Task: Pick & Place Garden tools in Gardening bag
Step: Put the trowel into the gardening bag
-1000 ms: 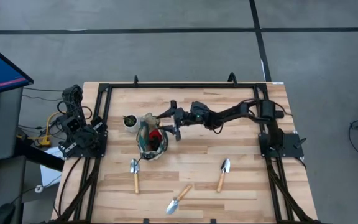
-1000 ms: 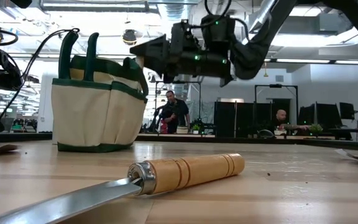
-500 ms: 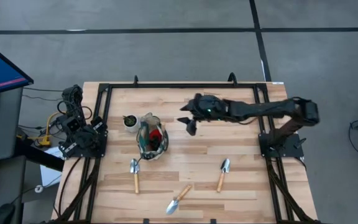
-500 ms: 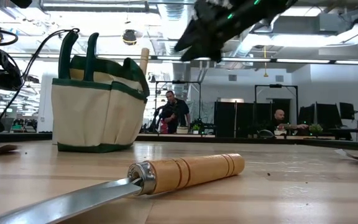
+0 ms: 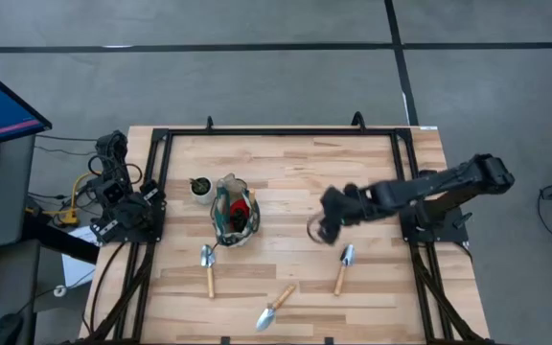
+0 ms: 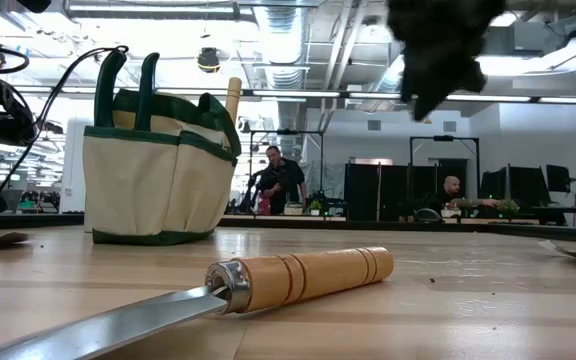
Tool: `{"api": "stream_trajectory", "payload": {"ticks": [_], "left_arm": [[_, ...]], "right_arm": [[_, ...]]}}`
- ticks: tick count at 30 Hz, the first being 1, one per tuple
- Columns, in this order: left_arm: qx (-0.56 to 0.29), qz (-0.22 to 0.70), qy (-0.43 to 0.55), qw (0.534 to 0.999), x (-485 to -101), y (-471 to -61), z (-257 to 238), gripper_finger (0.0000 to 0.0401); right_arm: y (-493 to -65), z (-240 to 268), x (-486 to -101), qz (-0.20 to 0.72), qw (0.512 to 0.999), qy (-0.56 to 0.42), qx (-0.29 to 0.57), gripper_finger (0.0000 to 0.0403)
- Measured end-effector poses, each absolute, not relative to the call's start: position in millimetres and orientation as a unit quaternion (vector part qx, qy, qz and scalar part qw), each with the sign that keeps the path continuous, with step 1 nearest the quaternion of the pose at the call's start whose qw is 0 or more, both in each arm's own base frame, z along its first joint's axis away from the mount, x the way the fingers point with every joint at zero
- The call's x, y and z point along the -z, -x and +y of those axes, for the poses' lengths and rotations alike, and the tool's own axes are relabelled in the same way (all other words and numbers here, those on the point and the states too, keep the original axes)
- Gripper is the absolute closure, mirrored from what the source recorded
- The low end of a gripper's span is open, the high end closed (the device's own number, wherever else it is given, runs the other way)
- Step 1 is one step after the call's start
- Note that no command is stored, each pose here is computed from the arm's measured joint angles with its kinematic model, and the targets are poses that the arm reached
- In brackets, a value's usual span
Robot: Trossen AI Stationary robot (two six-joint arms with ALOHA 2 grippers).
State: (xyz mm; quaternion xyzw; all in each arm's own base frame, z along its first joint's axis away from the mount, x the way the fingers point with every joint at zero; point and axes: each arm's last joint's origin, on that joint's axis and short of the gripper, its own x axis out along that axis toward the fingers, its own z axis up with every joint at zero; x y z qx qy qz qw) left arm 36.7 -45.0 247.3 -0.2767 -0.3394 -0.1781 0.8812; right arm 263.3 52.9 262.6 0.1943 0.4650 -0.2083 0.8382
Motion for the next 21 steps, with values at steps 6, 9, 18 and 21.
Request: {"api": "stream_trajectory", "payload": {"ticks": [6, 9, 18, 21], "left_arm": [[0.178, -0.339, 0.276, 0.881, -247, -37, -45, 0.0382], [0.178, -0.339, 0.276, 0.882, -247, -37, -45, 0.0382], [0.179, -0.337, 0.273, 0.883, -247, -37, -46, 0.0382], [0.179, -0.337, 0.273, 0.883, -247, -37, -46, 0.0382]], "right_arm": [[-245, 83, -258, 0.509, 0.781, -0.282, 0.226, 0.0162], [-237, 100, -255, 0.546, 0.77, -0.271, 0.19, 0.0162], [-248, 151, -254, 0.513, 0.853, -0.06, -0.08, 0.0162], [-249, 163, -250, 0.532, 0.832, 0.041, -0.154, 0.0162]]}}
